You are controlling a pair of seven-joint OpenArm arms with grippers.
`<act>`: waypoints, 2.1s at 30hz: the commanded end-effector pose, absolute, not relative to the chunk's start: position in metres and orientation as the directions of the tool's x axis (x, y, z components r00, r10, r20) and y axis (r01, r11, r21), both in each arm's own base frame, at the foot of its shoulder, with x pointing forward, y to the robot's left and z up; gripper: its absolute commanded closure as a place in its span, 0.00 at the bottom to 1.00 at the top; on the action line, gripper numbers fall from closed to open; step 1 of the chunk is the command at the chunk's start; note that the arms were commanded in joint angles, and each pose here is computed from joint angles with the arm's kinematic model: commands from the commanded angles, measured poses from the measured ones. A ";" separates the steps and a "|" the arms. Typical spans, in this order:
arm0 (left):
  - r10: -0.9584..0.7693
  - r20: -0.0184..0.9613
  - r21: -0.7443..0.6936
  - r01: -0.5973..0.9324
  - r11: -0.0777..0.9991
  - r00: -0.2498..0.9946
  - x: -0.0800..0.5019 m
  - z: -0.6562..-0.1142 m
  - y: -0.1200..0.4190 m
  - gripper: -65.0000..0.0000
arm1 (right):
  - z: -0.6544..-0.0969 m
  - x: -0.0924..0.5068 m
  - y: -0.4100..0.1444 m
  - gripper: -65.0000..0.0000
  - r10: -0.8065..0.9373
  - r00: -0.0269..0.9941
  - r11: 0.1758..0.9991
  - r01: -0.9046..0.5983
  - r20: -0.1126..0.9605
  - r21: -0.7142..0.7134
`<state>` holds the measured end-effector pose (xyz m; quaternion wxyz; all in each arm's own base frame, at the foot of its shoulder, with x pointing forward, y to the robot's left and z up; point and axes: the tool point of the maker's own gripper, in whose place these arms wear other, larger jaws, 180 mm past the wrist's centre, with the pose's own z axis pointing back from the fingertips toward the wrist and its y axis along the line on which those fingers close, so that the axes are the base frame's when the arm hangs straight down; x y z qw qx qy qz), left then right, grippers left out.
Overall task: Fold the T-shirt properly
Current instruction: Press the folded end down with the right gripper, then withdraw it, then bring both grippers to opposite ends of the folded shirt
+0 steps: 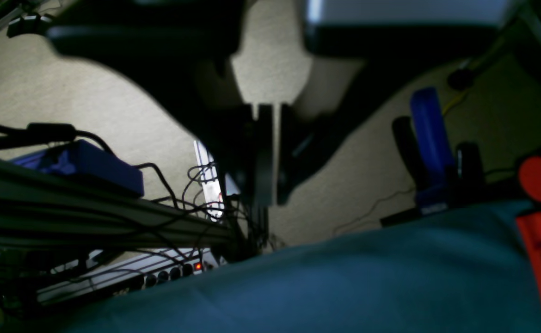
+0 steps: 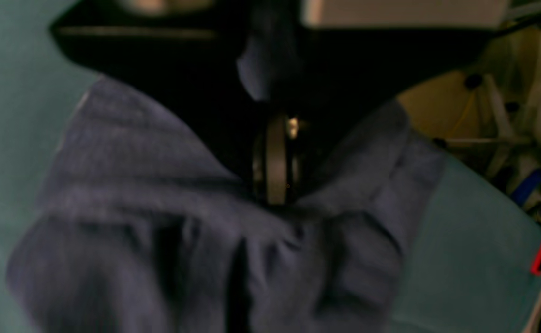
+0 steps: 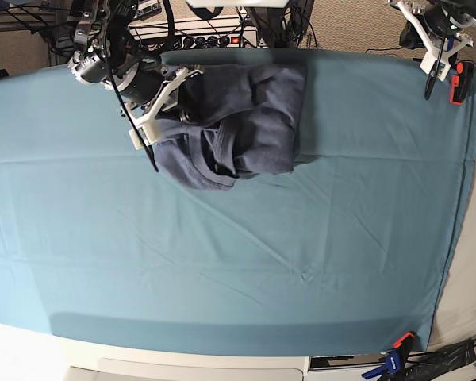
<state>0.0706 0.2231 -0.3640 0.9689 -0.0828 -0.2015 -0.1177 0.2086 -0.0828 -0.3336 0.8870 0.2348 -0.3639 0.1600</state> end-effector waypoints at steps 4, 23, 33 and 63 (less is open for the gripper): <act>-0.204 0.426 -0.110 0.274 0.955 0.881 0.073 -0.359 0.222 0.97 | -0.291 0.219 -0.075 1.00 0.119 0.568 0.825 -0.513 0.814 0.237; -0.316 0.508 -0.218 0.475 0.853 0.801 0.101 -0.348 0.181 0.97 | -0.212 0.277 -0.121 1.00 0.192 0.283 0.946 -0.307 0.940 -0.101; -0.491 0.545 -0.169 0.662 0.730 0.680 0.123 -0.364 0.121 0.97 | -0.258 0.297 -0.142 1.00 0.181 0.386 0.963 -0.254 0.905 -0.084; -0.449 0.673 -0.260 0.757 0.600 0.587 0.127 -0.352 0.027 1.00 | -0.318 0.399 -0.156 1.00 0.102 0.538 0.971 -0.235 0.837 0.032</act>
